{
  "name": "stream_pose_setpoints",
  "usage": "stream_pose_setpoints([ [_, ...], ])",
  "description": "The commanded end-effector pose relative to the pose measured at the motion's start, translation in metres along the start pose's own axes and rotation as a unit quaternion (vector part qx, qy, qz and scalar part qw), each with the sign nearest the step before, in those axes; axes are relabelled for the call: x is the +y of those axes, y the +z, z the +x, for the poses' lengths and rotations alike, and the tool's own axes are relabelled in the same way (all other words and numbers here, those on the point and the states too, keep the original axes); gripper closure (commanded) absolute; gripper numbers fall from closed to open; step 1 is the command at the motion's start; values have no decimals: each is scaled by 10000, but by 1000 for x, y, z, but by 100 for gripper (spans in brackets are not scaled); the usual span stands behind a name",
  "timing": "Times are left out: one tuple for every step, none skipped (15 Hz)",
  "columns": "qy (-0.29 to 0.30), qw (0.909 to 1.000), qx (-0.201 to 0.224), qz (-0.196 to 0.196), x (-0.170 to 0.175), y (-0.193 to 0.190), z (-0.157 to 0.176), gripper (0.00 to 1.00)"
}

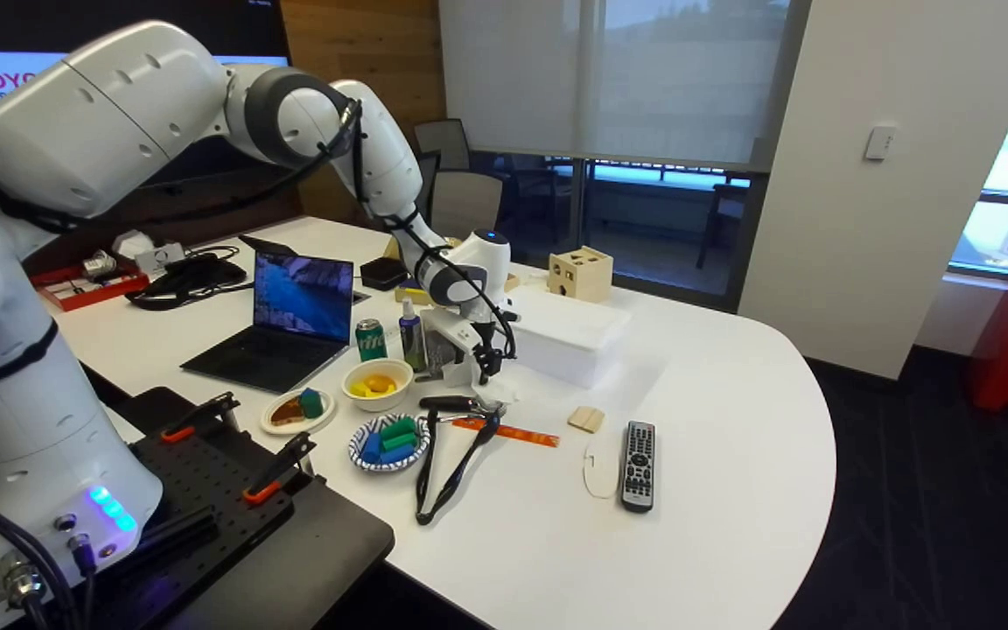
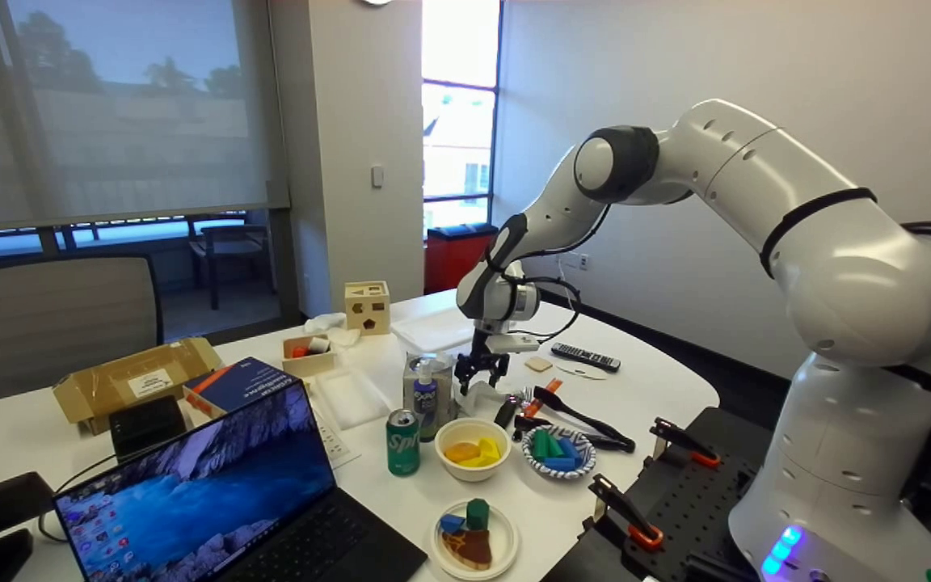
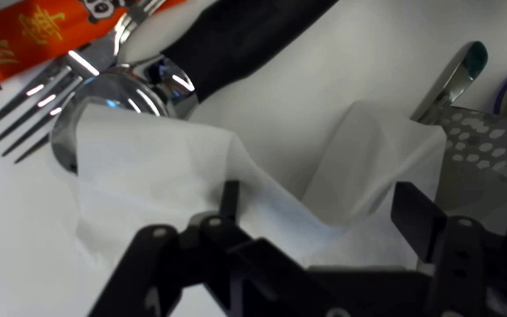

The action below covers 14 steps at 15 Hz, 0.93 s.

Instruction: Use the white napkin to wipe the laptop screen.

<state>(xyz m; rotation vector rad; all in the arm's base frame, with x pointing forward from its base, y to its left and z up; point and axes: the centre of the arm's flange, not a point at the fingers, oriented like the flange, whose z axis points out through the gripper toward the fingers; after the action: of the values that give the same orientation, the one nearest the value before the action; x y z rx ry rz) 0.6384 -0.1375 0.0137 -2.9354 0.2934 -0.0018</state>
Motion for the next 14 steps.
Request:
stream_pose_setpoints([
  [81,9999,-88,26,4,9,12,44],
  [94,9999,-82,10,5,10,12,51],
  [102,9999,-70,-1,6,10,11,58],
  [105,9999,-69,-7,7,10,12,66],
  [112,9999,-66,-11,8,10,12,73],
  [120,9999,-68,-14,8,9,12,82],
  [130,9999,-70,-3,10,8,11,88],
  [142,9999,-63,4,11,6,11,97],
  [145,9998,-95,18,12,2,9,100],
  [173,9998,-117,-4,12,-2,8,100],
  [215,9996,-181,-15,12,-9,5,100],
  [304,9992,-257,-54,12,-15,2,100],
  [407,9986,-338,-78,12,-27,-2,100],
  [491,9980,-381,-132,11,-37,-6,100],
])
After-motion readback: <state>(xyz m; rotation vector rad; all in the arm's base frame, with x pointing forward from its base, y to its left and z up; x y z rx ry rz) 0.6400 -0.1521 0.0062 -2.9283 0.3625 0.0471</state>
